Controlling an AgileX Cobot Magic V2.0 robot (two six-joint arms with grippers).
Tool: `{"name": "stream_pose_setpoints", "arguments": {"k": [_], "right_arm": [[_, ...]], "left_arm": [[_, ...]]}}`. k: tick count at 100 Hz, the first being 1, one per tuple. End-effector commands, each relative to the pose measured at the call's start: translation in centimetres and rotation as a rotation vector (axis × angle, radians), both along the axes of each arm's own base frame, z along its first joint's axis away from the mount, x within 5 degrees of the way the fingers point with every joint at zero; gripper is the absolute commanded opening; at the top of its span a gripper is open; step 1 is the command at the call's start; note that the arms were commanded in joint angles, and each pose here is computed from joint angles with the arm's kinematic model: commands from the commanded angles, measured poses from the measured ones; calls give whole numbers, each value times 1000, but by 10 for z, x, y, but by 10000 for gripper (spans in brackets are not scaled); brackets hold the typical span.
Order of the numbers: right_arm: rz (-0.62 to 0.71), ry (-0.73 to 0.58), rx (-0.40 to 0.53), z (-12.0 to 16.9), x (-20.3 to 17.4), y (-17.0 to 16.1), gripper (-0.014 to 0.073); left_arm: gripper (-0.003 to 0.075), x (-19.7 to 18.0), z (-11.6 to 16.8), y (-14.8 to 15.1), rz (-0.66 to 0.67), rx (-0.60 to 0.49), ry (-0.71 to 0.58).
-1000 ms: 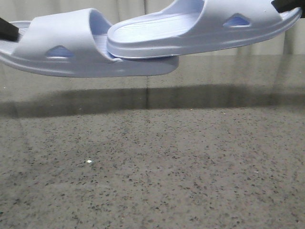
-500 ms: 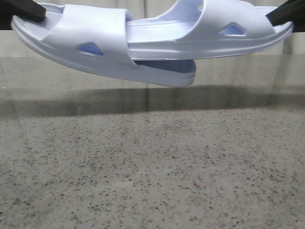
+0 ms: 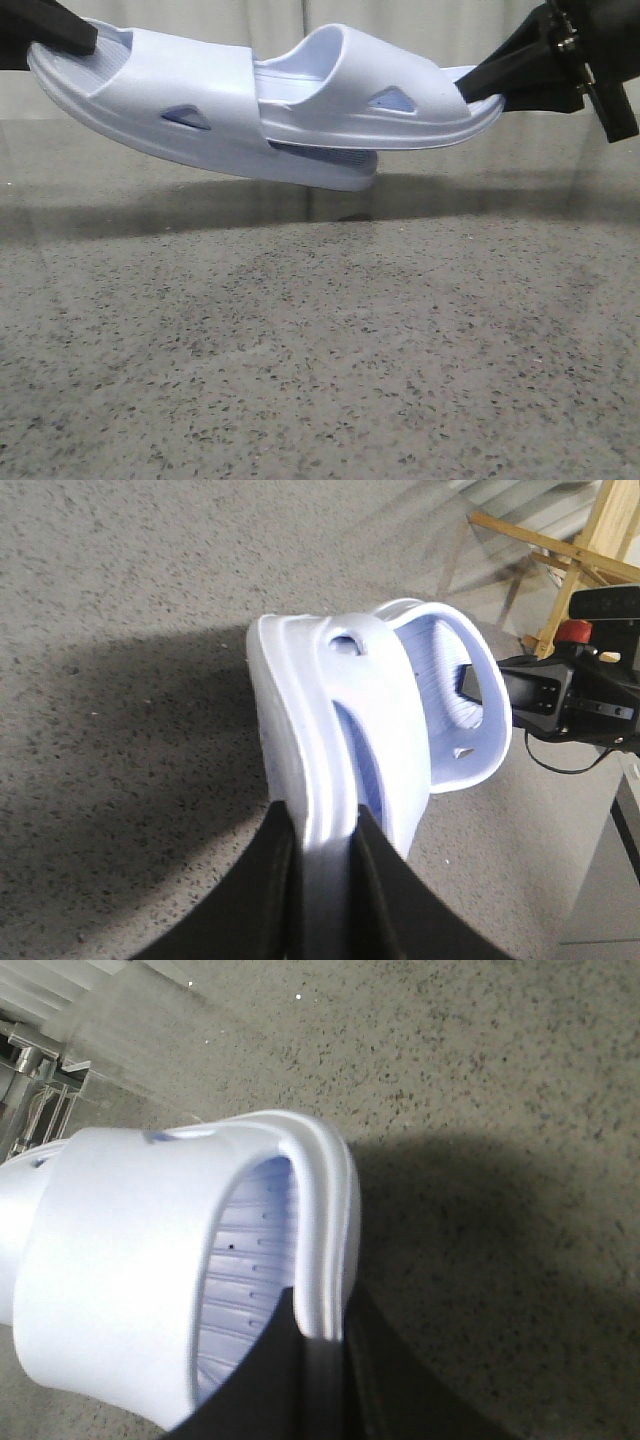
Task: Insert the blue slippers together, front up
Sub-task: 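Slide the right gripper's slipper onto the left gripper's slipper, nesting them, then open the right gripper and lower the stacked slippers with the left gripper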
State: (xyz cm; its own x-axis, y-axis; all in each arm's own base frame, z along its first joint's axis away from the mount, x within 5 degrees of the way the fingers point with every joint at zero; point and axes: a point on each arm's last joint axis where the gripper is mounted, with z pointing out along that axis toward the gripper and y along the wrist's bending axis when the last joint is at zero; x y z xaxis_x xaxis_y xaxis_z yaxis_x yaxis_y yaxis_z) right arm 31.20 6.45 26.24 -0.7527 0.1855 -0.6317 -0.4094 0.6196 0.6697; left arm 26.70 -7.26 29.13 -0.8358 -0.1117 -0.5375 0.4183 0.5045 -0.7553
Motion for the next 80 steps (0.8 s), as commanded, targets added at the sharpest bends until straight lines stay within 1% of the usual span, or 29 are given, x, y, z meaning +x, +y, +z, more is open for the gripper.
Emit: {"name": "stream_pose_setpoints", "arguments": {"k": [1,7,12,24,29,34,56,72,80], "right_arm": [[156,-84,123,32,-11,21,-97],[155,-84,113,31,-10,19,-84],[157,-84,103,31,-11,15,-46],[147,-85,111,32,-11,1,125],[140,-86,121,33,-11,-6,177],[141,-86,135,34,-12,-12,205],[146,-88,193,39,-17,-40,209],[106,-99,199,42,-19,-55,209],[95,-106,197,44,-20,-58,208]], "left_arm": [[15,-14,29,-13,-138,-165,-30],[15,-13,29,-12,-134,-165,-30],[15,-13,29,-10,-127,-165,-32],[15,-10,28,-2,-91,-160,-36],[15,-8,28,2,-71,-157,-38],[15,-7,28,5,-51,-152,-40],[15,1,24,12,43,-97,-56],[15,7,20,15,103,-50,-64],[15,10,13,16,100,-35,-43]]}}
